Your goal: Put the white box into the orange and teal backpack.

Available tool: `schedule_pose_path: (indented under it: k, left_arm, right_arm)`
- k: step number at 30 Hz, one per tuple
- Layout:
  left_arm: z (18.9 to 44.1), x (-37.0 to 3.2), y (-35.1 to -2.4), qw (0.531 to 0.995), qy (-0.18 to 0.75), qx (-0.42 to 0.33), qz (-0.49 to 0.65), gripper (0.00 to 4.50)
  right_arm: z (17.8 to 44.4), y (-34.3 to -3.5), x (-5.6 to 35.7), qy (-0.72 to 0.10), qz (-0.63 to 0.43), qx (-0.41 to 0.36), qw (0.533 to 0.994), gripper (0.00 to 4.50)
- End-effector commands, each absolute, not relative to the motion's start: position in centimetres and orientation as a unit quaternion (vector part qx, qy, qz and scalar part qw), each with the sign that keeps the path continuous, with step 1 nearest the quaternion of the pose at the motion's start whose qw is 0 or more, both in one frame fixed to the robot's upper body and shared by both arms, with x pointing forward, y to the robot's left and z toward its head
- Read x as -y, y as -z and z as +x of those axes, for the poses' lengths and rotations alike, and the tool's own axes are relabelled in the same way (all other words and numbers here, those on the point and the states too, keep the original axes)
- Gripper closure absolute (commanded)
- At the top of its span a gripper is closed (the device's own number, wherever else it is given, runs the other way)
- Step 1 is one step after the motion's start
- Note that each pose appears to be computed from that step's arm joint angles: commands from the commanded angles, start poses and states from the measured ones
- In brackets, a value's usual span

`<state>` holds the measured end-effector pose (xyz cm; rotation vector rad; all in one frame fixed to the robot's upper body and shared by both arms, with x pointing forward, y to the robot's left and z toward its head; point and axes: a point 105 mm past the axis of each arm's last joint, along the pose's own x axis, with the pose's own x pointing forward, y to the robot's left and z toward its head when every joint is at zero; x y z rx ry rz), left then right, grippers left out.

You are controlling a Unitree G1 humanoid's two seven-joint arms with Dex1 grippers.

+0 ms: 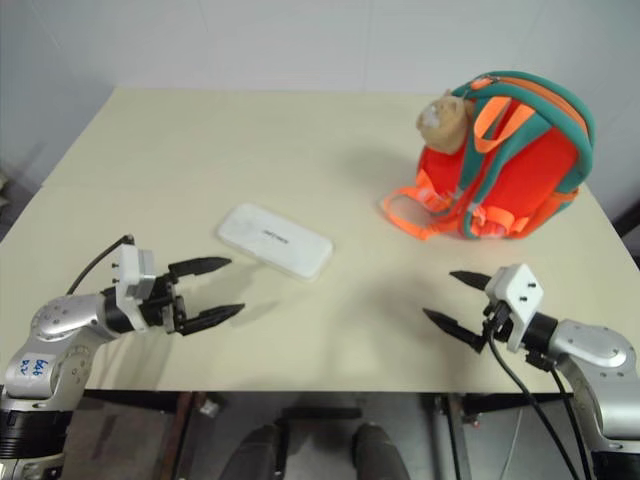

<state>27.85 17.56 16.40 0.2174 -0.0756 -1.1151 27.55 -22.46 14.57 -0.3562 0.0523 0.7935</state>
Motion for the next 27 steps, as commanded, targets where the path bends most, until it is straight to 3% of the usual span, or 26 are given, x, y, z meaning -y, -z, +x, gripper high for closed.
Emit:
schedule_pose_path:
  k: [1,9,14,21,23,24,27]
  left_arm:
    - [27.9,-17.3,-17.5,0.838,0.531,0.057,0.111,0.0]
    - [28.5,-17.6,-17.5,0.847,0.512,0.058,0.128,0.0]
    - [29.9,-21.5,-17.4,0.884,0.443,0.037,0.145,1.21]
    - [32.2,-24.9,-18.2,0.908,0.378,0.034,0.175,3.48]
    - [34.3,-26.3,-18.4,0.927,0.325,0.03,0.187,4.11]
    - [35.2,-26.8,-18.4,0.933,0.304,0.027,0.189,4.38]
    - [37.2,-27.2,-18.7,0.943,0.27,0.031,0.189,4.45]
  right_arm:
    - [28.0,-15.9,22.5,-0.382,-0.18,-0.004,0.906,0.07]
    - [29.9,-15.7,19.6,-0.405,-0.164,0.006,0.899,0.07]
    - [32.1,-14.9,14.4,-0.415,-0.167,0.018,0.894,1.31]
    - [34.6,-15.2,9.9,-0.432,-0.159,0.032,0.887,3.74]
    - [35.8,-15.0,8.4,-0.427,-0.158,0.029,0.89,4.45]
    - [36.2,-14.8,7.9,-0.426,-0.16,0.024,0.89,4.5]
    - [37.3,-14.4,6.9,-0.417,-0.165,0.017,0.894,4.5]
